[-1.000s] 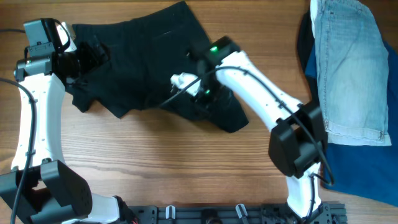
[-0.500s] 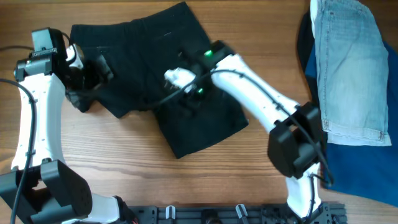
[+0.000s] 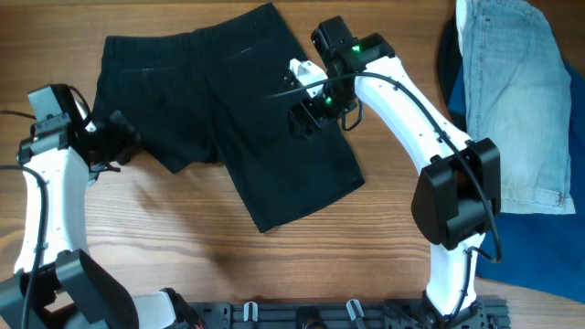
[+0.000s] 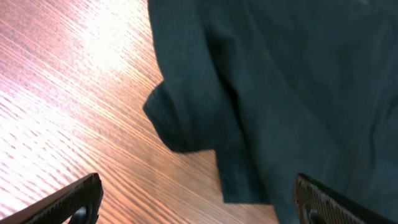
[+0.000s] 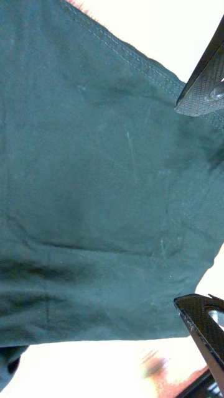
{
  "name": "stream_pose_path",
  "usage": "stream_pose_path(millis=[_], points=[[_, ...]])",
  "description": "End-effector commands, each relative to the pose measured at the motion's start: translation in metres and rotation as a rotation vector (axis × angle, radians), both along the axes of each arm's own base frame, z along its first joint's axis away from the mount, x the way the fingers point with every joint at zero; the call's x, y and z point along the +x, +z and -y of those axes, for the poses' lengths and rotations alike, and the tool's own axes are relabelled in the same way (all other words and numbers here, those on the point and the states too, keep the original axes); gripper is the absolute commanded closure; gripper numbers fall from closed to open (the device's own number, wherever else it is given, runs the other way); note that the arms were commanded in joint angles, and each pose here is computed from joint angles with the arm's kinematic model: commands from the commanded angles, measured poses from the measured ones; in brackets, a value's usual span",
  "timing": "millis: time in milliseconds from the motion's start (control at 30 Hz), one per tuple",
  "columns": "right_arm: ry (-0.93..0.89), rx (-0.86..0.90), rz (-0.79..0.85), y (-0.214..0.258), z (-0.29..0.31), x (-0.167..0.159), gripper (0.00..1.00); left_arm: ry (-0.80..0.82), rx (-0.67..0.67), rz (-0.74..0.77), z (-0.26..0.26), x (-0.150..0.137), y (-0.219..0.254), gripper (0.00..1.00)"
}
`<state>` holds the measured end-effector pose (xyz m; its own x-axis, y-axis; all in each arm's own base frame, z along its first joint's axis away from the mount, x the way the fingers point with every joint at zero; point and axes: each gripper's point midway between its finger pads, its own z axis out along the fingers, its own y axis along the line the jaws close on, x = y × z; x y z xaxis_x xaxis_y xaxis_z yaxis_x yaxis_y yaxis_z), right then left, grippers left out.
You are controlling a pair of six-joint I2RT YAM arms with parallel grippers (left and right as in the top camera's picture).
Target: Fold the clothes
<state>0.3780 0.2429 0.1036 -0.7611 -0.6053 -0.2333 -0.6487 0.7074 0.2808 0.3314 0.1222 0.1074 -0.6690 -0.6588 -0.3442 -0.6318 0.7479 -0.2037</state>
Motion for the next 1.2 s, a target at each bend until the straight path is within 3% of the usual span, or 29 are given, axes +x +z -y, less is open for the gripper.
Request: stream_pose_path(millis=[0,67,167,233,300,400,433,600,667,700,767,1000,1067,1133,1167], points=[[-0.005,0.008,0.017,0.008,-0.002,0.001,0.07,-0.071,0.079,0.027,-0.014,0.002,-0.011,0.02],[-0.005,0.008,0.016,0.007,-0.002,0.001,0.07,-0.115,0.112,0.036,-0.02,0.006,-0.016,0.04],[-0.005,0.009,0.02,0.008,-0.003,0.002,0.07,-0.129,0.097,-0.008,-0.024,0.011,-0.044,0.2],[-0.005,0.009,0.02,0.008,-0.003,0.002,0.06,-0.124,0.065,-0.06,-0.024,0.011,-0.071,0.5],[-0.005,0.011,0.024,0.008,-0.003,0.002,0.07,-0.125,0.046,-0.095,-0.022,0.007,-0.084,0.62],[-0.005,0.016,0.035,0.008,-0.004,0.005,0.04,-0.114,0.04,-0.097,-0.022,0.007,-0.084,0.93],[-0.005,0.018,0.038,0.008,-0.005,0.006,0.04,-0.095,0.034,-0.095,-0.022,0.007,-0.084,0.96],[-0.003,0.018,0.049,0.008,-0.005,0.008,0.03,-0.059,-0.044,-0.113,-0.011,0.003,-0.05,0.96],[-0.003,0.018,0.049,0.008,-0.005,0.008,0.03,-0.039,-0.151,-0.163,0.011,-0.013,-0.006,0.96],[-0.014,0.017,0.04,0.008,-0.005,0.007,0.03,-0.022,-0.27,-0.184,0.033,-0.025,0.019,0.96],[-0.023,0.014,0.03,0.008,-0.004,0.005,0.03,-0.034,-0.379,-0.213,0.058,-0.042,0.037,0.96],[-0.024,0.012,0.026,0.008,-0.004,0.005,0.02,-0.035,-0.334,-0.475,0.07,-0.1,0.037,0.96],[-0.023,0.012,0.026,0.008,-0.003,0.005,0.01,-0.039,-0.307,-0.504,0.069,-0.105,0.037,0.77],[-0.024,0.012,0.025,0.008,-0.003,0.004,0.0,-0.045,-0.303,-0.501,0.07,-0.104,0.037,0.44],[-0.027,0.012,0.024,0.008,-0.003,0.004,0.0,-0.045,-0.303,-0.5,0.069,-0.104,0.037,0.34]])
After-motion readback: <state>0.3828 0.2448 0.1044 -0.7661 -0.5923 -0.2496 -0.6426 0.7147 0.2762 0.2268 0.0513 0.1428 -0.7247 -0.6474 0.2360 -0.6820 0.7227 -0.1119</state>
